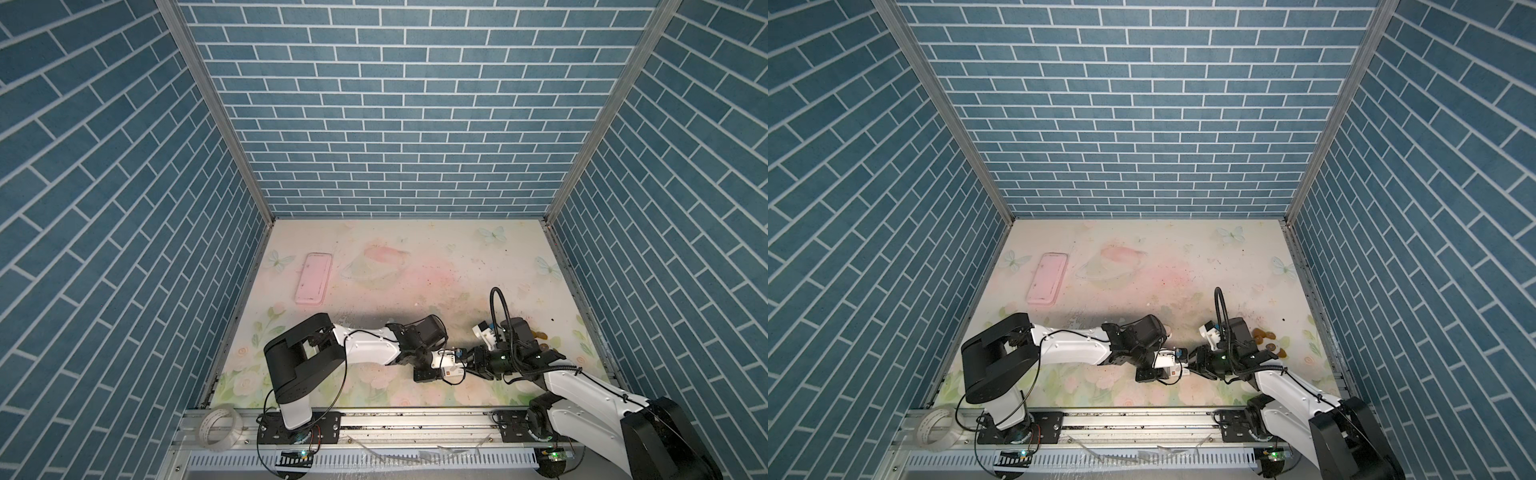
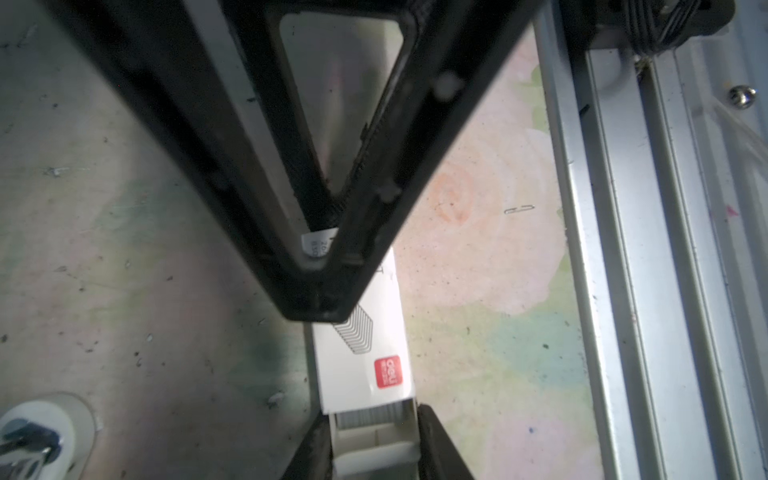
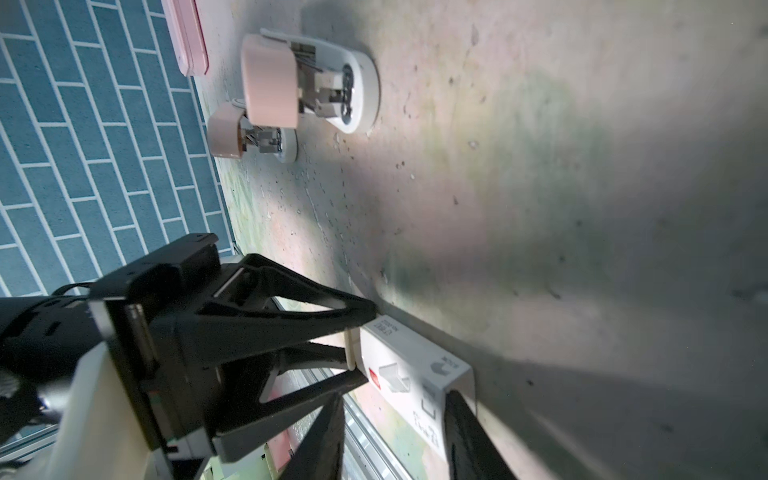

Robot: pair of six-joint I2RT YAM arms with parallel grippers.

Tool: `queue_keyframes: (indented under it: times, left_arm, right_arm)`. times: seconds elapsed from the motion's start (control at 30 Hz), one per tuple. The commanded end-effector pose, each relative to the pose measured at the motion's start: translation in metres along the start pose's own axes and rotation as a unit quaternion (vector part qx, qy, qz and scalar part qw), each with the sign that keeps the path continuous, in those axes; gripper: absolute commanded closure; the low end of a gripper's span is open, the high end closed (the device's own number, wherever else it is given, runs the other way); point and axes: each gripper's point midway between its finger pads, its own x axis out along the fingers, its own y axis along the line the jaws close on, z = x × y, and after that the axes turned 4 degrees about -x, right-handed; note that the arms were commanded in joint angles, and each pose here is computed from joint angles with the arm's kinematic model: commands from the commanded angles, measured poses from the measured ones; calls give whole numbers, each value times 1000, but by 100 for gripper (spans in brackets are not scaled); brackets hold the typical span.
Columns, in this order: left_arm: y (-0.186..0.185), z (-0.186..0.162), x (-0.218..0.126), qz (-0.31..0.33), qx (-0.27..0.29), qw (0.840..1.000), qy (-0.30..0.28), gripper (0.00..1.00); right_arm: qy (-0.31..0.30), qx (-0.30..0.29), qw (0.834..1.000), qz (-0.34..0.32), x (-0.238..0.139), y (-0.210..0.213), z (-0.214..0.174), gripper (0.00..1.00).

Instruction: Load the staples into the stapler

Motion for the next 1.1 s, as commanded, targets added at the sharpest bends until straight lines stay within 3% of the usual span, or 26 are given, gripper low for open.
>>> queue_keyframes:
  times: [0.0, 0.37, 0.83, 1.07]
  left_arm:
    - [-2, -8, 2, -3, -1, 1000, 13, 62]
    - [-2, -4, 4, -9, -3, 1000, 11, 59]
    - [-1, -4, 4, -5, -1, 1000, 10, 69]
    - [-2, -8, 4, -4, 1, 1000, 15, 69]
  right_arm:
    - [4, -1, 1000, -18, 1, -10, -5, 60]
    - [5, 6, 1000, -17, 3, -12, -5, 65]
    - [-9, 9, 1000, -10, 2, -13, -7, 79]
    - [-18, 10, 1000, -10, 2, -15, -6, 84]
